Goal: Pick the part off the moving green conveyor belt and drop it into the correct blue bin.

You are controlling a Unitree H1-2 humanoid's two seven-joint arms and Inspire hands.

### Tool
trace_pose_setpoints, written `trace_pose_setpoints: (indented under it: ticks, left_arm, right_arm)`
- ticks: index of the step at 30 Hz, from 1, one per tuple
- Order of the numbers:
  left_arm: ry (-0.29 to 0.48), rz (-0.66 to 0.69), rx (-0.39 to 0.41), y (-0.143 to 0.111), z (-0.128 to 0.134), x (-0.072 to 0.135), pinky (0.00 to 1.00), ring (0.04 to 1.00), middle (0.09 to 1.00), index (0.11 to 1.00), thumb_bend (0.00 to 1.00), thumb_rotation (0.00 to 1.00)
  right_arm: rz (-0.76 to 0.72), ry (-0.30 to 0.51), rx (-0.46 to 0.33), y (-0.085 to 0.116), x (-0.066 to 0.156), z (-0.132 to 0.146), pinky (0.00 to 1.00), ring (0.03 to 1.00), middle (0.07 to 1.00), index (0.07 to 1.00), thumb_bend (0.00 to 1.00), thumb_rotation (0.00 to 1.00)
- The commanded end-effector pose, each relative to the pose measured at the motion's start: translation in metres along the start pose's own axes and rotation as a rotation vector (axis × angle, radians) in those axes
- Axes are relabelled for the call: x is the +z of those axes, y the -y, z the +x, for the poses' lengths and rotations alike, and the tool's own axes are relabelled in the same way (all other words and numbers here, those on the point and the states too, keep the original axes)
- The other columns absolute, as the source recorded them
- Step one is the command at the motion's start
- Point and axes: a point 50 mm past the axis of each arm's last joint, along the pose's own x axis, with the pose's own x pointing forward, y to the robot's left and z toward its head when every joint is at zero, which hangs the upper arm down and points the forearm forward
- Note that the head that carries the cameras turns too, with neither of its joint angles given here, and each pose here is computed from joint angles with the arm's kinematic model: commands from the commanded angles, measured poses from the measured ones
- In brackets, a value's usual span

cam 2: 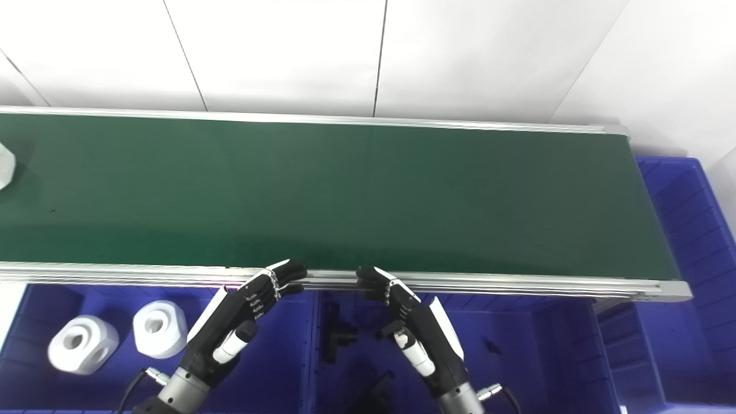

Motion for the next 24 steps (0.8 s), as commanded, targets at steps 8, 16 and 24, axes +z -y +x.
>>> trace_pose_setpoints:
  ticks: [8, 16, 24]
  left_arm:
    - [0.047, 0.013, 0.002, 0.0006, 0.0012, 0.0082, 0.84, 0.889, 0.887, 0.835, 0.84, 0.87]
    - [0.049, 0.013, 0.003, 0.0001, 0.0008, 0.0073, 0.83, 0.886, 0.886, 0.827, 0.84, 0.87]
    - [0.049, 0.010, -0.004, 0.0001, 0.0004, 0.0072, 0.84, 0.889, 0.887, 0.829, 0.82, 0.87]
  right_arm:
    - [-0.008, 0.053, -0.003, -0.0002, 0.0068, 0.0015, 0.80, 0.840, 0.863, 0.846, 0.82, 1.00]
    - [-0.005, 0.042, -0.009, -0.0008, 0.0068, 0.0008, 0.79, 0.834, 0.858, 0.843, 0.83, 1.00]
    - [-0.008, 0.045, -0.002, -0.0010, 0.0060, 0.0011, 0.79, 0.834, 0.860, 0.847, 0.83, 1.00]
